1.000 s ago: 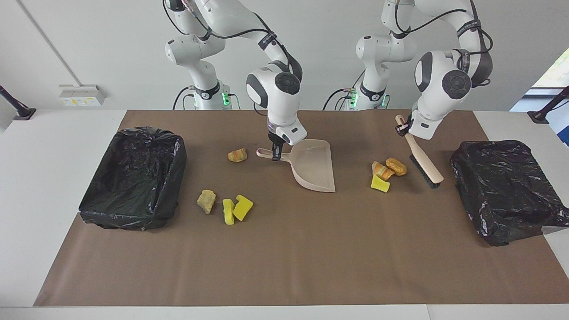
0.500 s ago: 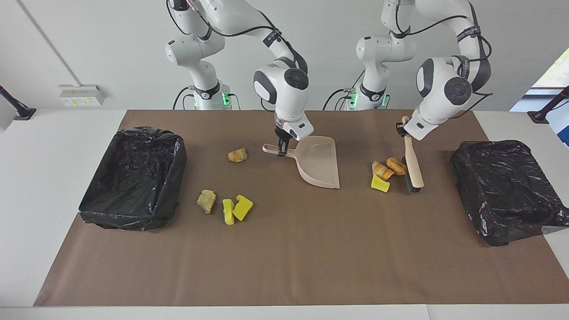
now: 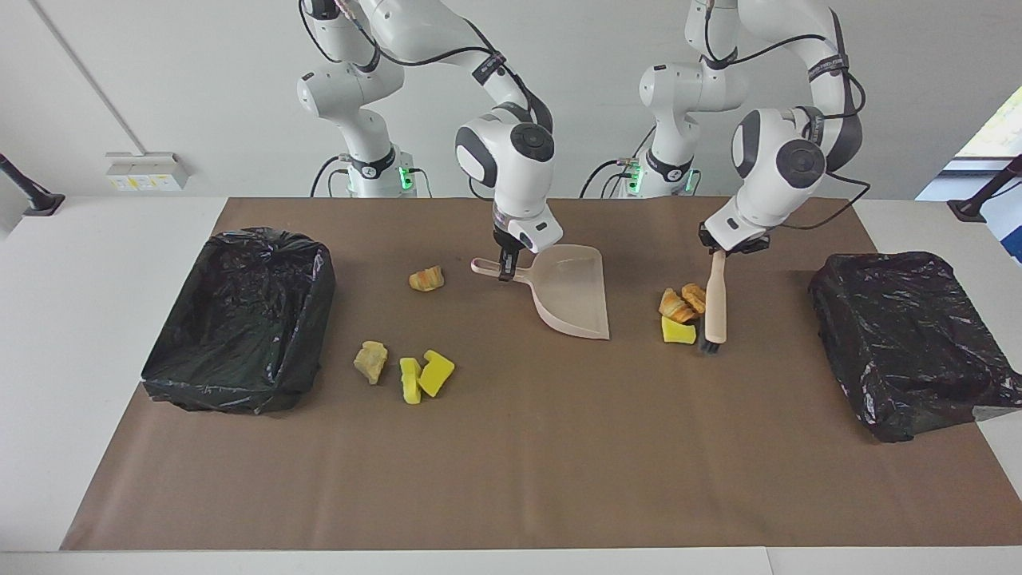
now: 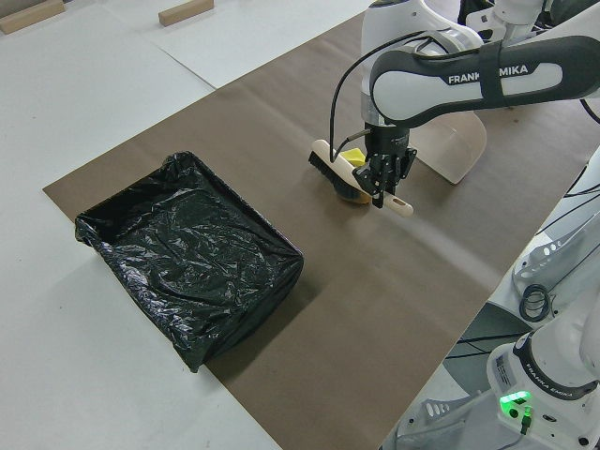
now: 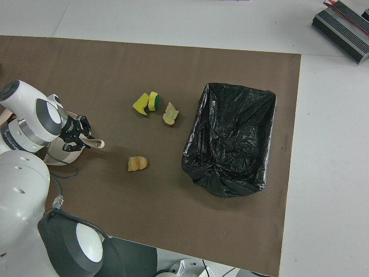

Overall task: Sweep and dump trash in bin
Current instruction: 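Brush the scraps into the dustpan held by the right gripper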

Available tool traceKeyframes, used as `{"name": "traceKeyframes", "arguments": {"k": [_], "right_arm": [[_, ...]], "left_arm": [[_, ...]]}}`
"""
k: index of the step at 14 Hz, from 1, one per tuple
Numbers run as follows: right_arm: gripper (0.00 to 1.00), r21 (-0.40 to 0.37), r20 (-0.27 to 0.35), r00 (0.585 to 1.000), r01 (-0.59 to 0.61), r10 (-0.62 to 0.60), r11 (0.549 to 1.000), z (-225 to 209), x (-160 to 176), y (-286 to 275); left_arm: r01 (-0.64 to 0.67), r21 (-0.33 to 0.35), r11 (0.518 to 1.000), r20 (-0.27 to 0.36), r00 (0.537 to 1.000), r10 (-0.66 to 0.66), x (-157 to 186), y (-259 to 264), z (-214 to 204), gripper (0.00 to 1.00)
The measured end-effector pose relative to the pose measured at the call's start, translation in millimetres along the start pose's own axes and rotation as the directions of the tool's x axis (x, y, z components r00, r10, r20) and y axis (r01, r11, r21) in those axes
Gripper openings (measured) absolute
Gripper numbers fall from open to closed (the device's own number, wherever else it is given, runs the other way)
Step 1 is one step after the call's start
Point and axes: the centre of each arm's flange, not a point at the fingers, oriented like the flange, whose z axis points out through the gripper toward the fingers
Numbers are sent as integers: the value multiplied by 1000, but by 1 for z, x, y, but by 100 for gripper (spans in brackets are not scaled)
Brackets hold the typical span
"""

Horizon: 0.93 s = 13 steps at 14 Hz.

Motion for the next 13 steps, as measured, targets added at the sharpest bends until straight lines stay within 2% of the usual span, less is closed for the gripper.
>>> {"name": "traceKeyframes", "arguments": {"k": [4, 6, 8, 10, 13], "right_arm": [[32, 5, 5, 1000, -19, 19, 1000, 0, 0, -1], [32, 5, 6, 1000, -20, 20, 1000, 0, 0, -1], [32, 5, 6, 1000, -20, 20, 1000, 0, 0, -1], [32, 5, 6, 1000, -20, 20, 1000, 0, 0, -1], [32, 5, 6, 1000, -20, 20, 1000, 0, 0, -1]], "left_arm": [[-141, -2, 990, -3, 990, 141, 8, 89, 1, 27], [-164, -7, 986, -6, 986, 164, 5, 134, 0, 27], [-176, -40, 983, 4, 984, 177, -3, 171, -1, 27], [-166, -78, 983, 1, 986, 167, -6, 184, -17, 27], [-117, -106, 987, 24, 992, 120, -8, 160, -51, 27]]}}
